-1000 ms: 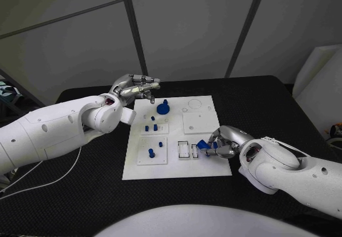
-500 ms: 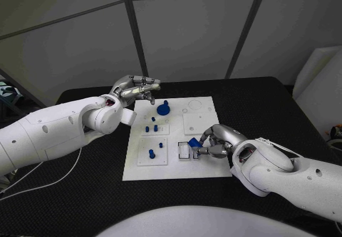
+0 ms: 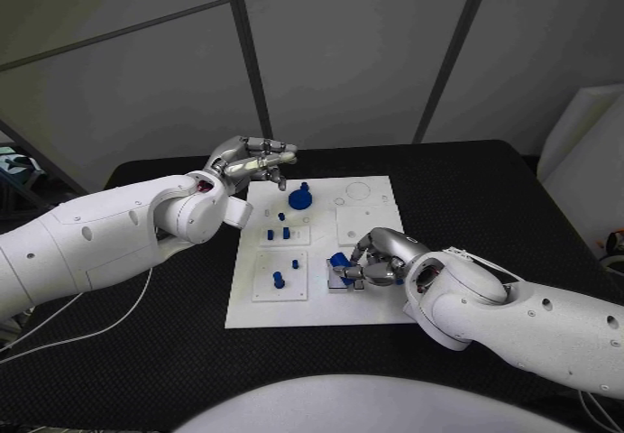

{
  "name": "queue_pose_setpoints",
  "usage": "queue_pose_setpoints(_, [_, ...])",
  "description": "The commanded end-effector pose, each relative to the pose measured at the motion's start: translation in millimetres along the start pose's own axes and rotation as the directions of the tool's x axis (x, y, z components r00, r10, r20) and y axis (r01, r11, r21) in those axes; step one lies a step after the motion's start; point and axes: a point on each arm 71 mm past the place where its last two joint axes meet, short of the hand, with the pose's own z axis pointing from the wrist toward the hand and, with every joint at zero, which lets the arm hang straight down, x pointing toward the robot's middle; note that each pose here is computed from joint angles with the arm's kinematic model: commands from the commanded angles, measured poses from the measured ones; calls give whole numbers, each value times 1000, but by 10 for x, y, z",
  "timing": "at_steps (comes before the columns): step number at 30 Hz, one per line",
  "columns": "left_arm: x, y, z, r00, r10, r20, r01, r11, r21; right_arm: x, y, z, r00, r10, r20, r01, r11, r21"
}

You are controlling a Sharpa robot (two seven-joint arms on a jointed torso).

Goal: Assemble the parts on the task board

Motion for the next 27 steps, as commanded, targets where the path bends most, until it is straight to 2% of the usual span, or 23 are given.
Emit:
queue_pose_setpoints(1, [21, -17, 4, 1000, -6, -14, 6, 1000, 6, 27, -3, 23, 999, -18, -43, 18, 1000, 11])
queue_pose_setpoints(12, [14, -19, -4, 1000, -6, -13, 6, 1000, 6, 56, 20, 64, 998, -26, -56, 27, 999, 20])
queue_pose_setpoints(27, [8, -19, -6, 1000, -5, -12, 5, 1000, 4, 26, 36, 60, 1000, -22, -11, 22, 1000, 6])
